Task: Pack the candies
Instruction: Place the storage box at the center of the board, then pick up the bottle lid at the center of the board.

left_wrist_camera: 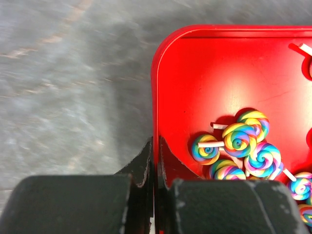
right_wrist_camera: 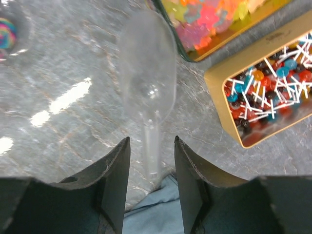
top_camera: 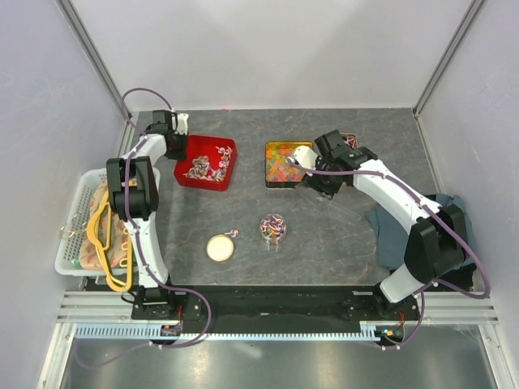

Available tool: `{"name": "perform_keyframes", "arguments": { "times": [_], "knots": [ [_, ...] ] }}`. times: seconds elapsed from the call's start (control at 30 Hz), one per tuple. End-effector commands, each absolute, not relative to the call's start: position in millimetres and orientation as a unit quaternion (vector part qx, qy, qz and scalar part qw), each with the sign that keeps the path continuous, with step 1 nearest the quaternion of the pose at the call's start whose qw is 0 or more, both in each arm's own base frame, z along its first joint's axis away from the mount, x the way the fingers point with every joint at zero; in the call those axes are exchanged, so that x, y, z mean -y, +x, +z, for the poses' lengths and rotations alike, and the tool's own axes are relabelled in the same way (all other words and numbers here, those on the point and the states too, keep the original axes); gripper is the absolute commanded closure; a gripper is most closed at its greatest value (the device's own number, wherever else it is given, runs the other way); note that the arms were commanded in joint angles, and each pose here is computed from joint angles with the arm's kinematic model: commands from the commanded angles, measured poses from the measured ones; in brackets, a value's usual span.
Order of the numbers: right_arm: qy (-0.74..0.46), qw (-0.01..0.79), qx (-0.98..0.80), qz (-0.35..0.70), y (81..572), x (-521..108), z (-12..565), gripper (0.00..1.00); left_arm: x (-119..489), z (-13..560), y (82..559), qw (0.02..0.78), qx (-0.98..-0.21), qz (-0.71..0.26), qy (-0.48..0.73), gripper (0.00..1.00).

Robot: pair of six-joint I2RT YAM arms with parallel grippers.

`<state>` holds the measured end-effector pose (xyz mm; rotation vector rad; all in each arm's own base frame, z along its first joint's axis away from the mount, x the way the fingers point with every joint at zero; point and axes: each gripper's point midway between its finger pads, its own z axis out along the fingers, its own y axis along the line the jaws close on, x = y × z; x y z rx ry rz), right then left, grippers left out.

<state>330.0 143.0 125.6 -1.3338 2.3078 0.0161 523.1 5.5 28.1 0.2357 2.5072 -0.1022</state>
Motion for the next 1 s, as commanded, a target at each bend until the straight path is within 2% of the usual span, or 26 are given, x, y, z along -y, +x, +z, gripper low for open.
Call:
{"name": "perform_keyframes", "arguments": {
  "times": [0.0, 0.03, 0.07, 0.13, 0.2, 0.33, 0.47, 0.5, 0.53, 0.6, 0.83, 0.97],
  "knots": [
    [-0.505, 0.284, -0.814, 0.042, 320, -176, 162, 0.53, -11, 38, 537, 0.313, -0.947, -0.053, 0.055, 0.91],
    [-0.511, 0.291, -0.808, 0.044, 319, -181, 167, 0.52, -10, 38, 537, 0.314, -0.946, -0.054, 0.057, 0.86],
    [-0.526, 0.291, -0.798, 0.049, 311, -192, 171, 0.53, -9, 41, 536, 0.316, -0.945, -0.057, 0.062, 0.73],
    [-0.544, 0.299, -0.782, 0.053, 305, -206, 179, 0.53, -8, 43, 534, 0.317, -0.944, -0.061, 0.064, 0.59],
    [-0.577, 0.292, -0.761, 0.056, 290, -226, 181, 0.53, -3, 52, 531, 0.325, -0.940, -0.075, 0.073, 0.55],
    [-0.635, 0.277, -0.718, 0.066, 266, -268, 184, 0.54, 9, 78, 528, 0.345, -0.929, -0.100, 0.091, 0.36],
    [-0.697, 0.241, -0.671, 0.074, 236, -317, 167, 0.55, 21, 112, 518, 0.371, -0.913, -0.129, 0.113, 0.21],
    [-0.705, 0.243, -0.662, 0.077, 233, -328, 168, 0.56, 23, 129, 514, 0.385, -0.906, -0.131, 0.118, 0.16],
    [-0.716, 0.225, -0.657, 0.075, 228, -335, 156, 0.56, 25, 139, 511, 0.394, -0.902, -0.132, 0.121, 0.07],
    [-0.737, 0.223, -0.633, 0.080, 215, -357, 153, 0.56, 28, 146, 500, 0.396, -0.899, -0.137, 0.128, 0.01],
    [-0.740, 0.187, -0.636, 0.111, 206, -408, 111, 0.60, 16, 195, 457, 0.445, -0.879, -0.119, 0.125, 0.00],
    [-0.716, 0.208, -0.658, 0.111, 216, -424, 98, 0.63, -5, 198, 432, 0.458, -0.876, -0.118, 0.094, 0.01]
  ]
}}
